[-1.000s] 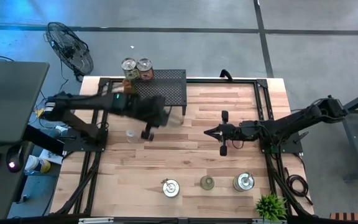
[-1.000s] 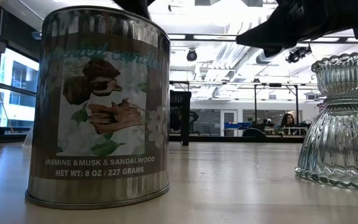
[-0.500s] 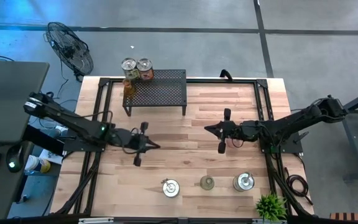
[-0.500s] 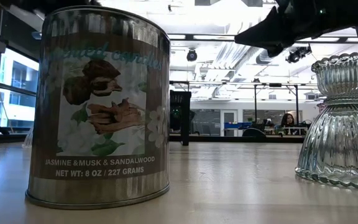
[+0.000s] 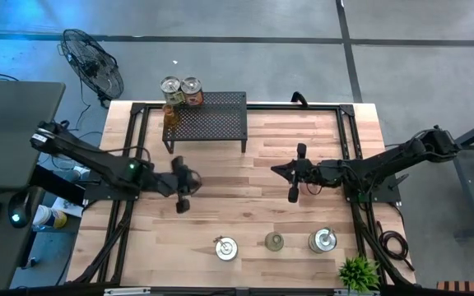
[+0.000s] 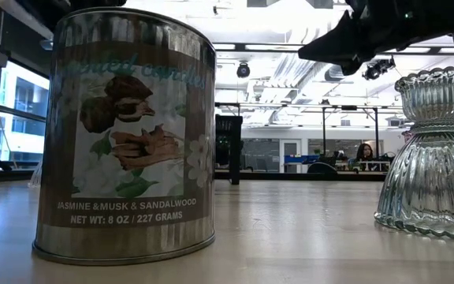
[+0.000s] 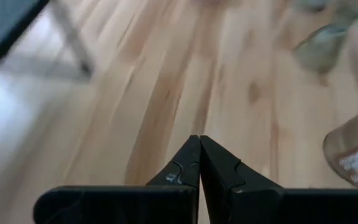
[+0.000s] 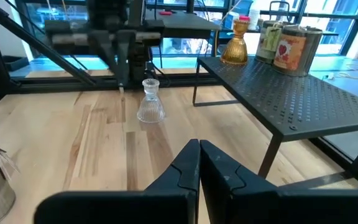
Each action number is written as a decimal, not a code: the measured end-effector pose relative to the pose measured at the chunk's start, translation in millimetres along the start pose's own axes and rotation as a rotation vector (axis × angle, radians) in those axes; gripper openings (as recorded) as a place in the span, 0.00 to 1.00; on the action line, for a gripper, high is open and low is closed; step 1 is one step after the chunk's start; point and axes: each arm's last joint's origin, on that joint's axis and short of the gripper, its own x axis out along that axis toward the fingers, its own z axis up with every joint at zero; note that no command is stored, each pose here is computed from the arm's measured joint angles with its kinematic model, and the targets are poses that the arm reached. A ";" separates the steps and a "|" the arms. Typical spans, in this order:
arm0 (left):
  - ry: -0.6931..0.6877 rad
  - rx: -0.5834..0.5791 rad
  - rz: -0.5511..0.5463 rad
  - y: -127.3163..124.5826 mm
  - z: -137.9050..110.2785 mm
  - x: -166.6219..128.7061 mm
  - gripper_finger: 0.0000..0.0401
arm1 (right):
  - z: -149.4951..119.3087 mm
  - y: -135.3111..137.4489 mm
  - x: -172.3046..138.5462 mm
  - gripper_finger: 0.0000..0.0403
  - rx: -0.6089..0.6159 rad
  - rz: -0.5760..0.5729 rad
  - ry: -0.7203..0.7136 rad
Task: Pick & Place candle stick holders
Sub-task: Put the transparent candle holder on the shelf aligned with the orange scented candle
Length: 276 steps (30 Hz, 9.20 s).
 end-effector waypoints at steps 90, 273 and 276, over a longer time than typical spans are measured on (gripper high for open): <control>0.805 0.304 0.441 156.4 163.7 20.0 0.06 | -1.3 0.7 0.3 0.00 -0.051 0.021 0.011; 0.746 0.146 0.527 213.4 181.9 -6.7 0.12 | -1.6 1.7 0.3 0.00 -0.052 0.055 0.014; 0.748 0.137 0.511 216.5 179.1 -4.1 0.02 | -1.6 1.7 0.3 0.00 -0.052 0.055 0.014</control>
